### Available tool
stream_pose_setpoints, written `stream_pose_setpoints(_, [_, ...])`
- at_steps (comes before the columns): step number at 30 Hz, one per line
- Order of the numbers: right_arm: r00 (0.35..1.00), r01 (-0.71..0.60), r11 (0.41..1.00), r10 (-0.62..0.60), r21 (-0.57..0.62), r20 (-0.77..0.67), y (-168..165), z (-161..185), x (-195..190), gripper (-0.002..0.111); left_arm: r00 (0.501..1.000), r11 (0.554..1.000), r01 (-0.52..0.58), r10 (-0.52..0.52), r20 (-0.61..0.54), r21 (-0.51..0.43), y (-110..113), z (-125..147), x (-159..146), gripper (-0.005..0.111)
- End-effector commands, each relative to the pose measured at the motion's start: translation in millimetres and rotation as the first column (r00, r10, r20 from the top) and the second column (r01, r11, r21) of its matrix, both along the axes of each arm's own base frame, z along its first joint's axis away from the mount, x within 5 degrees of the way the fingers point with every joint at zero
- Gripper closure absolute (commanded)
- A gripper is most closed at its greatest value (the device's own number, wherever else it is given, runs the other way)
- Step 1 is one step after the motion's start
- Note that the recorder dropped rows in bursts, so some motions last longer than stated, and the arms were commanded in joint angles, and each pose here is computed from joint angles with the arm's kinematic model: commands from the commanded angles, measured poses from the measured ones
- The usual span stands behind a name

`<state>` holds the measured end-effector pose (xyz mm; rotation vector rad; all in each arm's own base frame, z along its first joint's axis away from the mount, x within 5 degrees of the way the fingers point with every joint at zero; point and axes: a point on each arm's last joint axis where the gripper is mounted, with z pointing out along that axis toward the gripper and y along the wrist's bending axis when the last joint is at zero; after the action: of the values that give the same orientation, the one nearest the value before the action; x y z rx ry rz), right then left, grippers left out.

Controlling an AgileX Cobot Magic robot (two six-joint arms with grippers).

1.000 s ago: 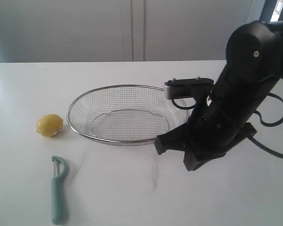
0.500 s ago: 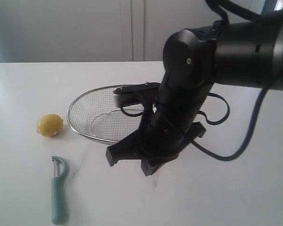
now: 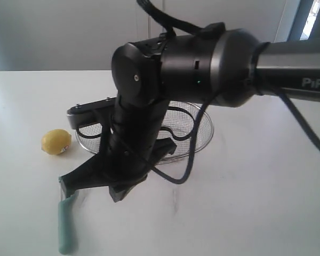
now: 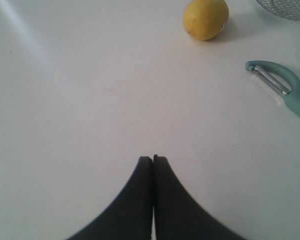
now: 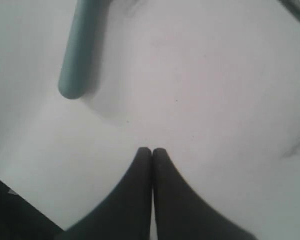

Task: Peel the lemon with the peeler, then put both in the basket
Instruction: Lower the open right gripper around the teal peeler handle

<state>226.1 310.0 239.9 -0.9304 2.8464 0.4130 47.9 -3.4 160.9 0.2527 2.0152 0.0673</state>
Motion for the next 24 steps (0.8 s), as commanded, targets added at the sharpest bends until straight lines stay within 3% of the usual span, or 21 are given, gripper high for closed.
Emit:
stream_pose_setpoints(1, [1.0,-0.01,1.0,0.01,0.007,0.001,18,0,0,0.108,1.0,1.0,-0.001,0.001,-0.028,-0.004,0,-5,-1,0.107])
stream_pose_setpoints(17, [0.996,0.086,0.993,-0.086,0.078,-0.005,74,-20,6,0.108,1.0,1.0,-0.001,0.001,-0.028,-0.004,0,-5,-1,0.107])
stream_pose_setpoints(24, [0.999,0.048,0.998,-0.047,0.046,-0.02,91,-38,-7,0.107,1.0,1.0,-0.001,0.001,-0.028,-0.004,0,-5,-1,0.107])
